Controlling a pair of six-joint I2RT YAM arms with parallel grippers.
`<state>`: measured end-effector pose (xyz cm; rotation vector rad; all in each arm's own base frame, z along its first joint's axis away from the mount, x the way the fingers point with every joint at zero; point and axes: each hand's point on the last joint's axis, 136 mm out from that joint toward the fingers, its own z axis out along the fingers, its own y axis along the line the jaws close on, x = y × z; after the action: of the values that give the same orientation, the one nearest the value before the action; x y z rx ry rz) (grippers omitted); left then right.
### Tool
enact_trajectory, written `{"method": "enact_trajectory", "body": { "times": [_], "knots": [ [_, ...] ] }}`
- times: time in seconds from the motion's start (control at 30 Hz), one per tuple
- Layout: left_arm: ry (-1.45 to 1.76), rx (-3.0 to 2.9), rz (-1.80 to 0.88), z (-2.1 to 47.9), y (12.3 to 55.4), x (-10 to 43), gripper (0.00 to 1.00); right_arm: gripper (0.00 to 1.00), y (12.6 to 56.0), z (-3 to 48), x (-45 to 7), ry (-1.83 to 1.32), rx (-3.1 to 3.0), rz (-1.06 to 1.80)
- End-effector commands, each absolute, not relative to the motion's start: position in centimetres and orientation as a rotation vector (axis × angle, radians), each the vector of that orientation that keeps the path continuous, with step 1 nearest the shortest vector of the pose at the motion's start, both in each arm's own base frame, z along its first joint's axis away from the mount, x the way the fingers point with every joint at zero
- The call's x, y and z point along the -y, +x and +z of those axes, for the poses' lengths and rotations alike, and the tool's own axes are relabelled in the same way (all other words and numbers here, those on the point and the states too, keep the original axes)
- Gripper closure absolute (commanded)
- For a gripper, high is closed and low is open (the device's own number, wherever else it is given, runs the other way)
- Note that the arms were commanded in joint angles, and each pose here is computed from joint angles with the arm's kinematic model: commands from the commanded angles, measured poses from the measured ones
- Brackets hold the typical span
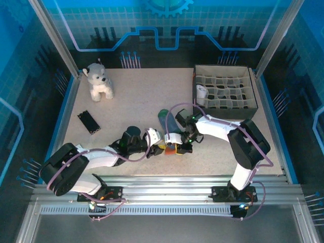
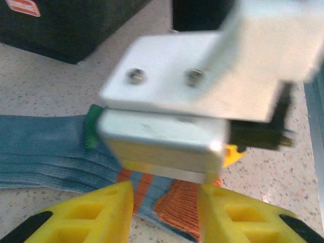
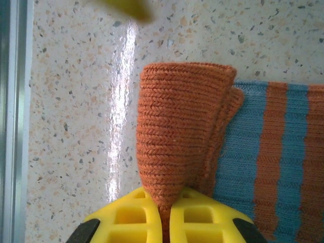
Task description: Roll the socks
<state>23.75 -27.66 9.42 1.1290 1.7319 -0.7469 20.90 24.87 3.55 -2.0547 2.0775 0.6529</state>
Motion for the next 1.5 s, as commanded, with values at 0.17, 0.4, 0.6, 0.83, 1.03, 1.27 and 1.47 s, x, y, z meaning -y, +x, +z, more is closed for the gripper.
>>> {"method": "enact_trajectory", "body": {
  "times": [0.17,0.4,0.6,0.83,1.03,1.27,1.47],
  "knots": [
    [1.250,-1.673,-0.682,8.9,22.9,28.3,0.61,1.00,20.7,4.4,-25.3,-1.991,-2.128,0.804],
    [1.374,-1.647,-0.634,7.6,22.0,30.1,0.55,1.00,20.9,4.7,-24.9,-1.963,-2.156,0.834],
    [1.450,-1.640,-0.583,6.9,22.6,31.0,0.54,1.00,20.9,4.7,-24.9,-1.954,-2.170,0.846],
    [1.473,-1.669,-0.595,5.5,22.4,31.0,0.54,1.00,21.0,4.7,-24.8,-1.946,-2.177,0.856],
    [1.478,-1.715,-0.618,4.2,21.9,30.7,0.54,1.00,21.1,4.6,-24.8,-1.932,-2.184,0.865],
    [1.488,-1.757,-0.652,3.4,21.2,30.4,0.73,1.00,21.1,4.5,-24.6,-1.919,-2.200,0.864],
    [1.512,-1.821,-0.708,3.5,20.4,30.5,1.00,1.00,21.2,4.3,-24.4,-1.885,-2.233,0.869]
  ]
}}
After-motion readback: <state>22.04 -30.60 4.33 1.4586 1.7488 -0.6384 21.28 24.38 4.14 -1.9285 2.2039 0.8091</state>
